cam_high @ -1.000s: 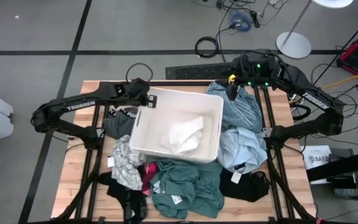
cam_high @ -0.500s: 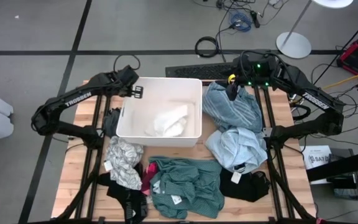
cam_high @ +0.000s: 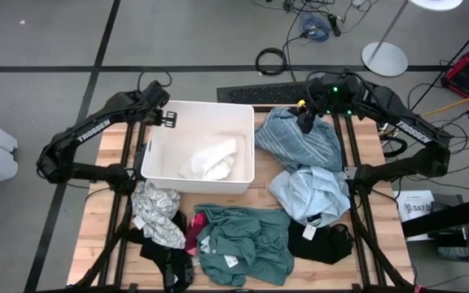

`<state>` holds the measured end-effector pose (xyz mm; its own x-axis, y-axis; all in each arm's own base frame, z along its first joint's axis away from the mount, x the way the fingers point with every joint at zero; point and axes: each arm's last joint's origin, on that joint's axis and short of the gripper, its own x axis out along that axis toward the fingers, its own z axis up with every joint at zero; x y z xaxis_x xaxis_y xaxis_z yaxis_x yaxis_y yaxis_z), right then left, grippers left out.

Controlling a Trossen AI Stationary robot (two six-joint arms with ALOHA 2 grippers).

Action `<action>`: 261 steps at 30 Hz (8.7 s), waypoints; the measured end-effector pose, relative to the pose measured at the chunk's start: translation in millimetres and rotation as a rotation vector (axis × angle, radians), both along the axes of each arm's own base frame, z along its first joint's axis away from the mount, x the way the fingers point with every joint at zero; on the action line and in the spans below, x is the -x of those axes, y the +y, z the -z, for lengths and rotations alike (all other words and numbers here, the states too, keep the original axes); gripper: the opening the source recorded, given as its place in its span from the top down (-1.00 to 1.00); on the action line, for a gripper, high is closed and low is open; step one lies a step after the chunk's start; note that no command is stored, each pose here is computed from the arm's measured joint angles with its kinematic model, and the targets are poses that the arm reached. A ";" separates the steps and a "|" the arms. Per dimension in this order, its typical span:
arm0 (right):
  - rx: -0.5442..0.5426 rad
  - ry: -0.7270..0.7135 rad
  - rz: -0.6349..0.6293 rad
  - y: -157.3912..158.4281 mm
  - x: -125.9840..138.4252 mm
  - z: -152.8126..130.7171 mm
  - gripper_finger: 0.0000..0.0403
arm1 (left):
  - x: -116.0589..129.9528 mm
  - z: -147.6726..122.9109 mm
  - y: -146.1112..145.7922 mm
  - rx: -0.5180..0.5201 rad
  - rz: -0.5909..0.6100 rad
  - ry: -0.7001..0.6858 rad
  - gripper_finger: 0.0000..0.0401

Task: Sort clothes
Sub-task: Put the white sock into the white laundry organizer, then adjust the white laundry organizer on the table, then put the red sock into the white laundry organizer

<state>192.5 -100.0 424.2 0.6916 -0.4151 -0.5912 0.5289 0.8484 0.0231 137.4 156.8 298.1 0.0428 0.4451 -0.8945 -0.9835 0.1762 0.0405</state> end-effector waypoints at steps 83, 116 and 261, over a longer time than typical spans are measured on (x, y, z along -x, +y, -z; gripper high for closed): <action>-0.565 0.392 0.142 -178.0 -159.6 223.7 0.99 | -1.7 -44.0 -25.9 -0.108 0.068 -0.200 0.05; -0.013 -0.633 -0.475 -17.9 -89.0 -75.5 1.00 | -8.0 -50.0 -20.1 -0.191 0.086 -0.261 0.05; -0.491 0.045 -0.211 123.3 -10.0 66.1 -0.01 | -95.9 -101.5 -158.5 -0.263 0.848 -0.901 0.04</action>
